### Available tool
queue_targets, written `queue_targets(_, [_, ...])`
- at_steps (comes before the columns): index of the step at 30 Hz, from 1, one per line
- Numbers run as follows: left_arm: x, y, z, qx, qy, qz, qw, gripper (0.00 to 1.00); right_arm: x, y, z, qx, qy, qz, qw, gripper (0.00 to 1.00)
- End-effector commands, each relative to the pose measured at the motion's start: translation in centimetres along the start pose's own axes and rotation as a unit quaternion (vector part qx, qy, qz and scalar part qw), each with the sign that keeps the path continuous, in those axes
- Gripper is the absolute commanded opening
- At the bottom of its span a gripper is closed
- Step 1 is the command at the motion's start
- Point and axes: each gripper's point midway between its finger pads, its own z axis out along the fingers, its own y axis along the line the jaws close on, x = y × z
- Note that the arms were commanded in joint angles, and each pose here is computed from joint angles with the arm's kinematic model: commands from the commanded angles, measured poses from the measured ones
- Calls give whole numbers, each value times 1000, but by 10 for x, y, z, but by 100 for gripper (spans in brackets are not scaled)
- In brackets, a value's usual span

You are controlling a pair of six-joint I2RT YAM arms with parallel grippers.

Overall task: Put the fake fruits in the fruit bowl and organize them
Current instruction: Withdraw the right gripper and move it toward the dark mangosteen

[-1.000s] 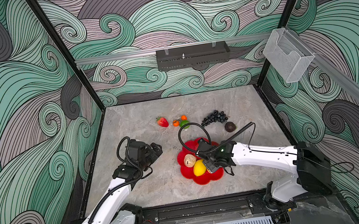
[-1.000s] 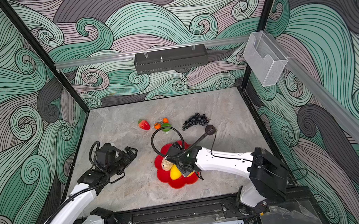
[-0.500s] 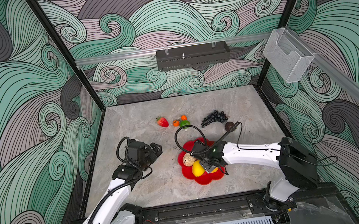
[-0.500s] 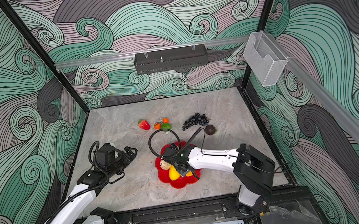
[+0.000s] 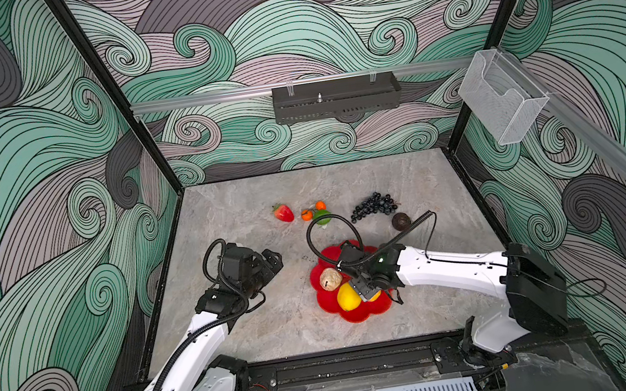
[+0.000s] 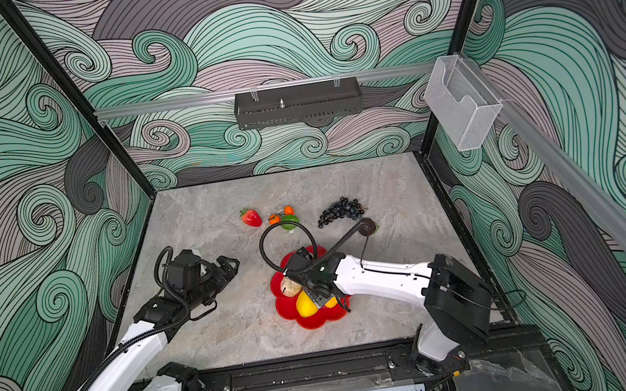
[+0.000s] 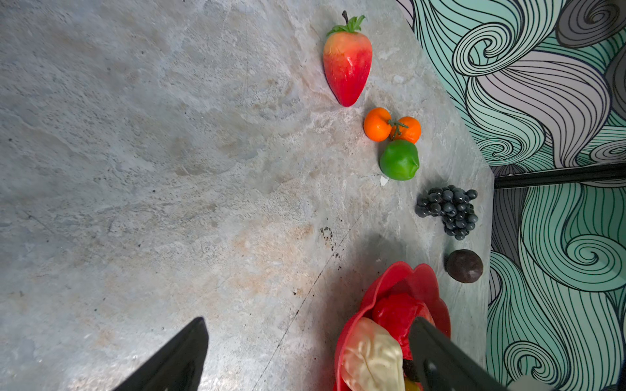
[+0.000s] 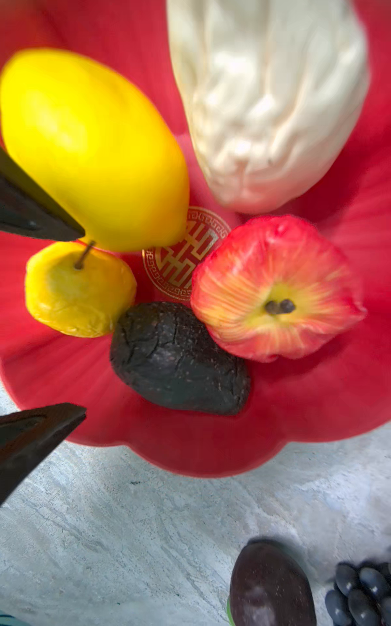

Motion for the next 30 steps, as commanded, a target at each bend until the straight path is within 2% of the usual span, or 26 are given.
queue_targets(1, [2, 4, -1, -5, 6, 2, 1000, 95, -4, -2, -18, -18, -14, 10, 1000, 77])
queue_targets(4, [2, 2, -1, -3, 9, 2, 1000, 95, -9, -8, -31, -24, -38, 20, 999, 75])
queue_targets(9, [4, 0, -2, 1, 16, 10, 1000, 95, -20, -40, -49, -9, -79, 50, 996, 74])
queue_targets(13, [5, -2, -6, 1, 23, 25, 999, 95, -29, -84, -46, 20, -91, 108, 990, 75])
queue_targets(17, [6, -1, -11, -1, 23, 45, 999, 95, -36, -127, -36, 32, -100, 192, 976, 77])
queue_targets(20, [6, 1, -17, 0, 18, 63, 998, 95, -39, -156, -27, 26, -110, 270, 956, 79])
queue_targets(25, [3, 7, -27, -3, -4, 95, 995, 95, -40, -197, 2, 4, -125, 390, 912, 80])
queue_targets(30, [0, 12, -37, 3, -32, 116, 993, 95, -38, -222, 34, -38, -104, 482, 869, 84])
